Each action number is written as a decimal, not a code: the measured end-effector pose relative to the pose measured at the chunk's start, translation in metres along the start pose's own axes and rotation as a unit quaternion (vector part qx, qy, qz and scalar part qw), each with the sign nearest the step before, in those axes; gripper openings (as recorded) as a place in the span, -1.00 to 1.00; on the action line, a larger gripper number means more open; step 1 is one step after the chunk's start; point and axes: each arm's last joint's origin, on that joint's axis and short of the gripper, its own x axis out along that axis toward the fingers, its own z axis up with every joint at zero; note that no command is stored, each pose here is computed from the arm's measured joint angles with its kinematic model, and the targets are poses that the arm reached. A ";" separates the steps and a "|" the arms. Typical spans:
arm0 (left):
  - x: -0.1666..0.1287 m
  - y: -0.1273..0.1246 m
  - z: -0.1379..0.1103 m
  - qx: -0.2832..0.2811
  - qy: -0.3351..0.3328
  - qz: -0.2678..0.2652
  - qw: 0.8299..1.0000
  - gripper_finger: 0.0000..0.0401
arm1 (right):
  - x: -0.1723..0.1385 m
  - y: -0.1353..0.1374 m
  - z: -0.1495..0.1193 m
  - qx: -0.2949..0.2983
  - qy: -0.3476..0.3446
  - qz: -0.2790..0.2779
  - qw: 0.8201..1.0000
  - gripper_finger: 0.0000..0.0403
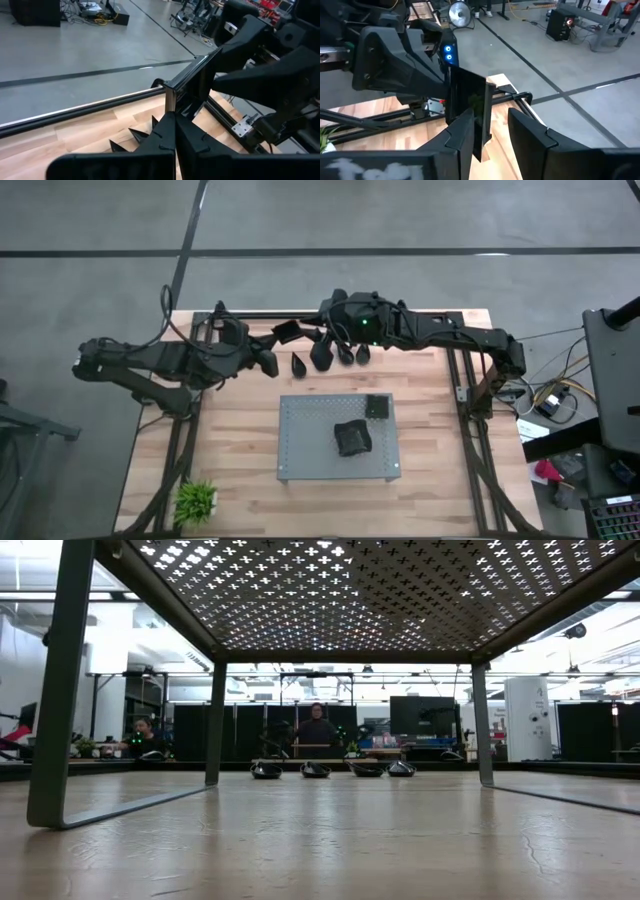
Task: Pick & Place Mini shaped plates
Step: Stack the square plate on top of the other square plates on the shelf
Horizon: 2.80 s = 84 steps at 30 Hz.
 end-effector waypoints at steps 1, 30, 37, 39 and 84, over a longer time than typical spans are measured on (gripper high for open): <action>0.000 0.000 0.000 0.003 0.001 0.000 1.000 -1.00 | 0.000 0.000 0.000 0.000 0.000 0.000 1.000 -0.43; -0.002 -0.008 0.008 0.023 -0.009 -0.052 0.998 -0.95 | -0.003 -0.019 0.004 0.044 0.003 0.012 0.999 -0.96; -0.003 -0.008 0.010 0.027 -0.008 -0.061 0.998 -0.63 | -0.006 -0.032 0.003 0.055 0.027 0.024 0.998 -0.96; -0.004 -0.008 0.010 0.031 -0.002 -0.070 0.997 -0.54 | -0.010 -0.035 0.001 0.049 0.053 0.040 0.997 -0.96; -0.001 -0.005 0.011 0.048 0.000 -0.067 0.997 -0.46 | -0.048 -0.055 -0.107 0.059 0.520 0.285 0.803 -0.96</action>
